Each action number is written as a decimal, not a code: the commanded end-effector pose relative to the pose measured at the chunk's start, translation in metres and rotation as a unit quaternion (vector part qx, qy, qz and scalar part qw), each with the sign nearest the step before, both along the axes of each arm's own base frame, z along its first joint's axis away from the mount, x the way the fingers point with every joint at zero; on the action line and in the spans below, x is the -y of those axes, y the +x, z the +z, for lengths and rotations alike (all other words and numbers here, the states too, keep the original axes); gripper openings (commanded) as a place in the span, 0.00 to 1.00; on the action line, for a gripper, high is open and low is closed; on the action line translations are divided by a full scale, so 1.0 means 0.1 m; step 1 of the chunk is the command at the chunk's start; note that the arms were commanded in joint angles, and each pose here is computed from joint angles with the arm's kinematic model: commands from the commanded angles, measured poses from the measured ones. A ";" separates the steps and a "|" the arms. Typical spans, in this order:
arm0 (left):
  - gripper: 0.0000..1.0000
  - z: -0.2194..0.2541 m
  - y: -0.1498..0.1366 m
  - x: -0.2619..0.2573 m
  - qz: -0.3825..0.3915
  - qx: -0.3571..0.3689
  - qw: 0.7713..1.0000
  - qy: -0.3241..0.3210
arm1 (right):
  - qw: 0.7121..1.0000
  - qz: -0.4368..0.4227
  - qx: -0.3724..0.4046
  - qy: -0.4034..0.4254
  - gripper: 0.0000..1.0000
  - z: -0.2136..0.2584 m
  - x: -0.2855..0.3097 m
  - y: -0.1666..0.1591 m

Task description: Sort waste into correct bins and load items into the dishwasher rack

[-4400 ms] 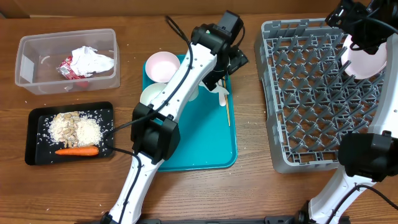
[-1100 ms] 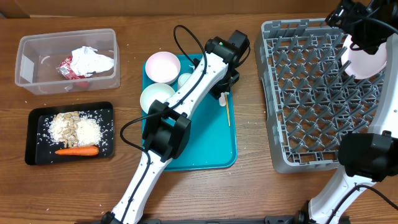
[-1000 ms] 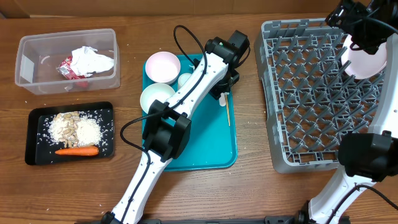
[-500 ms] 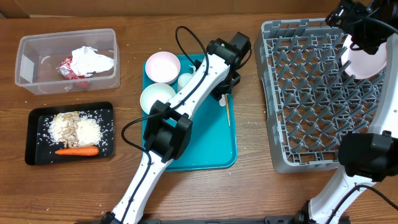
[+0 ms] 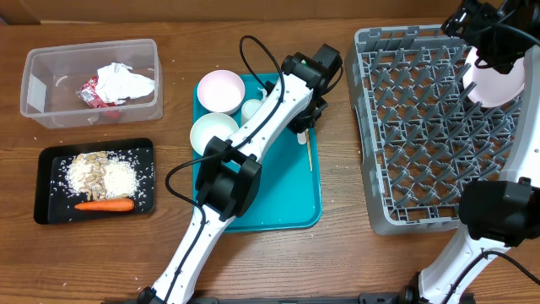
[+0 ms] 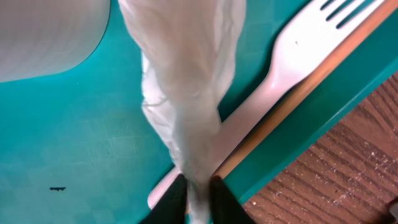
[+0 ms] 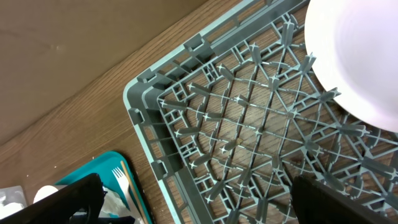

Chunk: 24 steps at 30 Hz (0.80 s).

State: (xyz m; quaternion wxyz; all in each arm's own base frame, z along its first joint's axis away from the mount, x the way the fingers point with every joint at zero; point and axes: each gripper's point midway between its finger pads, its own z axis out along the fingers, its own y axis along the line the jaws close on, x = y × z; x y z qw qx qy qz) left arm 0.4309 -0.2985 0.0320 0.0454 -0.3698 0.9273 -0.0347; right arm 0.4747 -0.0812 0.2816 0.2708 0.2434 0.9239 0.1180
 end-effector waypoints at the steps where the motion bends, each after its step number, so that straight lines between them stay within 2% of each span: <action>1: 0.10 -0.14 -0.03 -0.03 -0.008 -0.007 1.000 0.019 | 1.000 -0.002 0.003 -0.002 1.00 0.01 0.02 0.01; 3: 0.04 -0.14 -0.03 -0.03 -0.008 -0.007 1.000 0.019 | 1.000 -0.002 0.003 -0.002 1.00 0.01 0.02 0.01; 9: 0.04 -0.12 -0.01 -0.04 -0.022 -0.006 1.000 0.018 | 1.000 -0.002 0.003 -0.002 1.00 0.01 0.02 0.01; 13: 0.04 0.05 0.05 -0.04 -0.048 0.007 0.999 0.002 | 1.000 -0.002 0.003 -0.002 1.00 0.01 0.02 0.01; 18: 0.04 0.53 0.25 -0.04 -0.104 0.070 0.992 -0.009 | 1.000 -0.002 0.003 -0.002 1.00 0.01 0.02 0.01; 24: 0.04 1.43 0.43 -0.06 -0.160 0.181 0.970 -0.009 | 1.000 -0.002 0.003 -0.002 1.00 0.01 0.02 0.01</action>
